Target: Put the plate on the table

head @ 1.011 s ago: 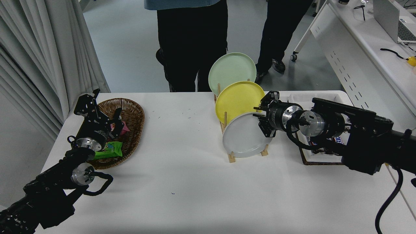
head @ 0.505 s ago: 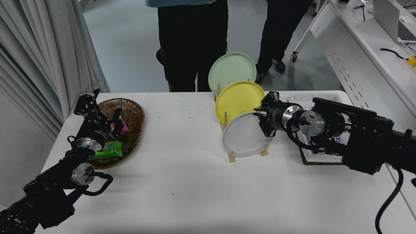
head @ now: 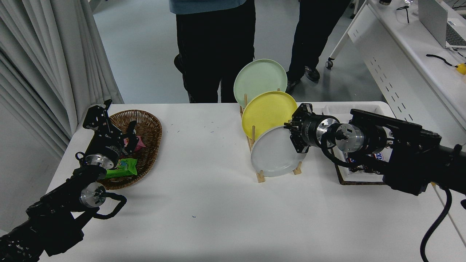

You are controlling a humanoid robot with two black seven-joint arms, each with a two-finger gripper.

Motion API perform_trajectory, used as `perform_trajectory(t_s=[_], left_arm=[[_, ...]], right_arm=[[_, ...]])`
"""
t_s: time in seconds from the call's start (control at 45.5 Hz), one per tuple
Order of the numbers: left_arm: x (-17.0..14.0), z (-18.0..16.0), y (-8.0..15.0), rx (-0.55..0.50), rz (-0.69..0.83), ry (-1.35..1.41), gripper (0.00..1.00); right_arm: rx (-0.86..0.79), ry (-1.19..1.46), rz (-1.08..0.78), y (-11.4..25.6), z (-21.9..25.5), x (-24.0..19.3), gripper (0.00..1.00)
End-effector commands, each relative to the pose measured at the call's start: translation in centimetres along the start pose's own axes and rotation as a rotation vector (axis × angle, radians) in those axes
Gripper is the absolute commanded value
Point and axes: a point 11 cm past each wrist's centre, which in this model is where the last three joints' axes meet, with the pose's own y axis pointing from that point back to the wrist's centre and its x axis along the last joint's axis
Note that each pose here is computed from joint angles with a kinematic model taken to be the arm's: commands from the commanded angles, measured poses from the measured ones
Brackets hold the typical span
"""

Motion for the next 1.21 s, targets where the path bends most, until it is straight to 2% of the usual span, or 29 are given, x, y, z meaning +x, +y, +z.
perform_trajectory(t_s=[0.0,0.462,0.747,0.989,1.187], left_arm=[[0.0,0.0,0.0,0.000,0.001,-0.001,1.00],[0.0,0.0,0.0,0.000,0.000,0.000,1.00],[0.0,0.0,0.0,0.000,0.000,0.000,1.00],[0.0,0.0,0.0,0.000,0.001,-0.001,1.00],[0.0,0.0,-0.1,-0.001,0.000,-0.001,1.00]], right_arm=[[0.000,-0.018,-0.023,0.4,-0.9,-0.6,0.00],[0.054,-0.022,-0.044,3.2,-7.3,-1.1,0.00],[0.110,-0.009,-0.106,7.1,-11.2,-2.8,0.00],[0.137,-0.081,-0.105,9.7,-14.2,-4.5,0.00],[0.092,-0.203,-0.115,11.2,-15.5,-6.6,0.00]])
